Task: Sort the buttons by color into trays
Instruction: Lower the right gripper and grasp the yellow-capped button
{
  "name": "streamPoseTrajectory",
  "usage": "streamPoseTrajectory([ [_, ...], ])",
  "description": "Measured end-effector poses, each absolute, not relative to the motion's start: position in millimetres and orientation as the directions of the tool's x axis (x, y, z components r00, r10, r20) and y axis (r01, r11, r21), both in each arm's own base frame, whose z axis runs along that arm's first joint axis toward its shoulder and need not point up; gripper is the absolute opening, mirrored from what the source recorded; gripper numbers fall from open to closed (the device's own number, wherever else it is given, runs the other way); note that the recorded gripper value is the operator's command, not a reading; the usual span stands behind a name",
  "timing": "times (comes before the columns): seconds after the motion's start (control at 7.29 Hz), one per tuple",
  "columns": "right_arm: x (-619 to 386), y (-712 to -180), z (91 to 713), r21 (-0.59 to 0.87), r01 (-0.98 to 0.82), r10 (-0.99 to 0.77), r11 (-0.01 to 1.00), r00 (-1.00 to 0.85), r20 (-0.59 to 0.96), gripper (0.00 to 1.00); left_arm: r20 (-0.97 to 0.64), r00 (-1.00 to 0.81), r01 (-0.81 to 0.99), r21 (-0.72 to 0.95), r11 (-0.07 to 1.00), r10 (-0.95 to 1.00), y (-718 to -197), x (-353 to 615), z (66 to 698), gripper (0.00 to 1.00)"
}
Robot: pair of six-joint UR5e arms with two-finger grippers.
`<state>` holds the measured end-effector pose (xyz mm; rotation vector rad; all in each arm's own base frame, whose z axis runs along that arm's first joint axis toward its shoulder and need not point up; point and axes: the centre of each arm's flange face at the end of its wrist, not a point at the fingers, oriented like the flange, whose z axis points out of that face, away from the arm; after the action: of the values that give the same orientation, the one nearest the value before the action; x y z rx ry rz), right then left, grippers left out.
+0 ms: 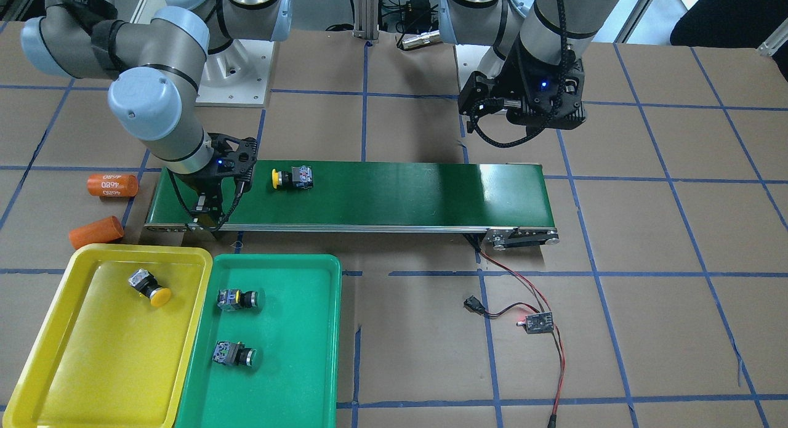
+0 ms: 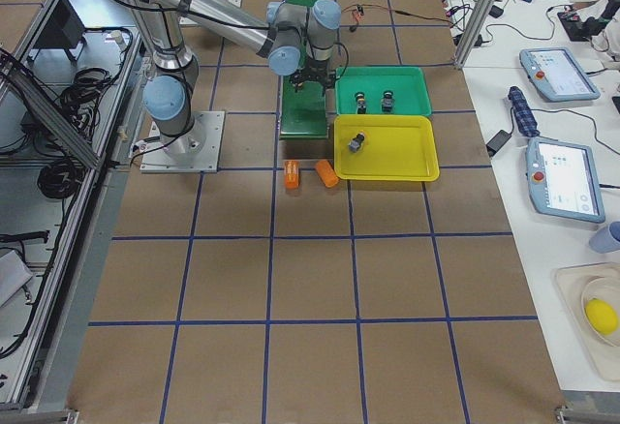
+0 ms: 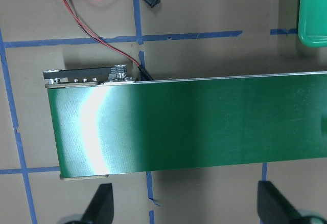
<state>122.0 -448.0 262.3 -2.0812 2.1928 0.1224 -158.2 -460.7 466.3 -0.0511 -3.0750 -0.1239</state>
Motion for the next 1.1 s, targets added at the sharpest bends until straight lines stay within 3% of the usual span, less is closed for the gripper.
streamPoseTrajectory([
  [1.1,132.9,-418.7,238.2,-0.019,-0.999,-0.985,0.026,-0.022,-0.170,1.00,0.065,-0.997,0.036,0.077,0.996,0.031,-461.0,-158.2,466.8,1.00],
])
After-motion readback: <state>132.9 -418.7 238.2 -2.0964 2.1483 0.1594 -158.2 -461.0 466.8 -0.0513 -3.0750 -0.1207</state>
